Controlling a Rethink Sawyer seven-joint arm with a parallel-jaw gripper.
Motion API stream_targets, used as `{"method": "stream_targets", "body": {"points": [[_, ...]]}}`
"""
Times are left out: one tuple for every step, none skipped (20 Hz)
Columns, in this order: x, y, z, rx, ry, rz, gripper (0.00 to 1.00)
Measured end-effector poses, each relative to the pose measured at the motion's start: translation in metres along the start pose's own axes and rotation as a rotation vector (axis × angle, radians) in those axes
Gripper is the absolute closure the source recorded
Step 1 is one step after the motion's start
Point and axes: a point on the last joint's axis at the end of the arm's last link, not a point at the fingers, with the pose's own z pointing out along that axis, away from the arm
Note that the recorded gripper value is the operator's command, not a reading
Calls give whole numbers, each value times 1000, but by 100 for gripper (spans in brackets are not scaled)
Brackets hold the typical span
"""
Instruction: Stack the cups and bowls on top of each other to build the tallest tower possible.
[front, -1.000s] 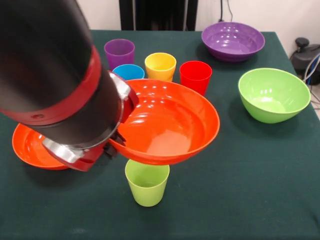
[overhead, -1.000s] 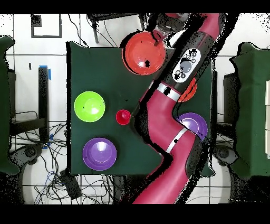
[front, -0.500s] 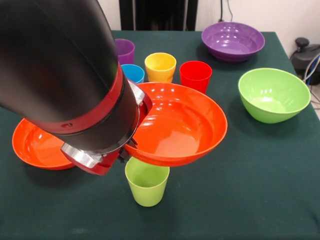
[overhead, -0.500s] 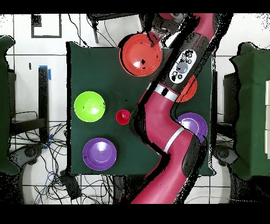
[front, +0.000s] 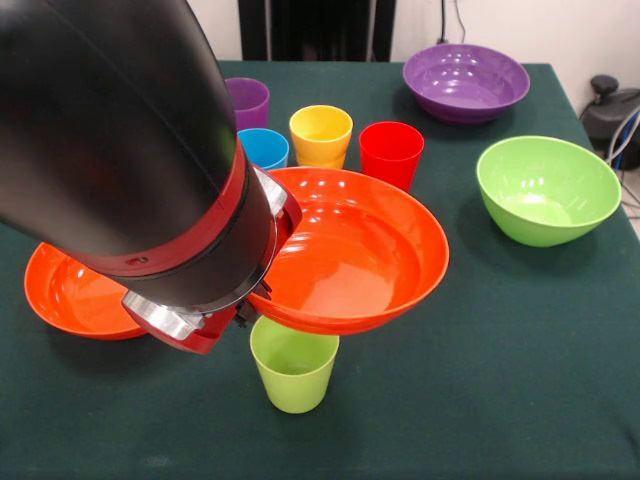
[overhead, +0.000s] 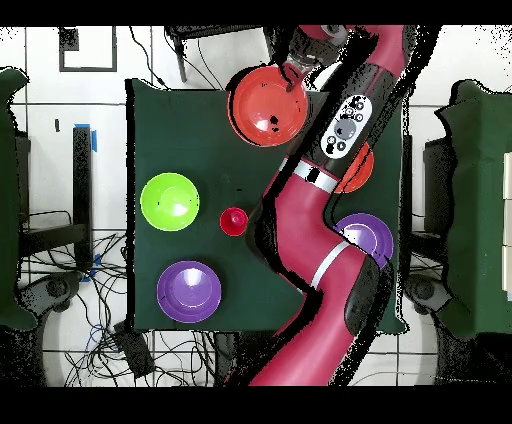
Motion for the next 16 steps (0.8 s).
{"method": "stream_targets", "body": {"points": [[0, 0, 0, -1, 0, 0, 100], [0, 0, 0, -3, 1, 0, 100], [0, 0, 0, -4, 1, 0, 100], [0, 1, 0, -6, 1, 1, 100], [0, 1, 0, -11, 3, 1, 100], [1, 1, 0, -12, 3, 2, 100], [1, 2, 0, -15, 4, 2, 100], [1, 3, 1, -22, 5, 2, 100], [1, 3, 1, -28, 6, 2, 100], [1, 4, 1, -32, 7, 2, 100], [1, 4, 1, -37, 7, 2, 100], [1, 5, 2, -47, 9, 3, 100], [2, 7, 2, -65, 10, 4, 100], [3, 8, 2, -74, 11, 5, 100], [4, 9, 3, -93, 13, 7, 100], [6, 11, 3, -108, 14, 8, 100]]}}
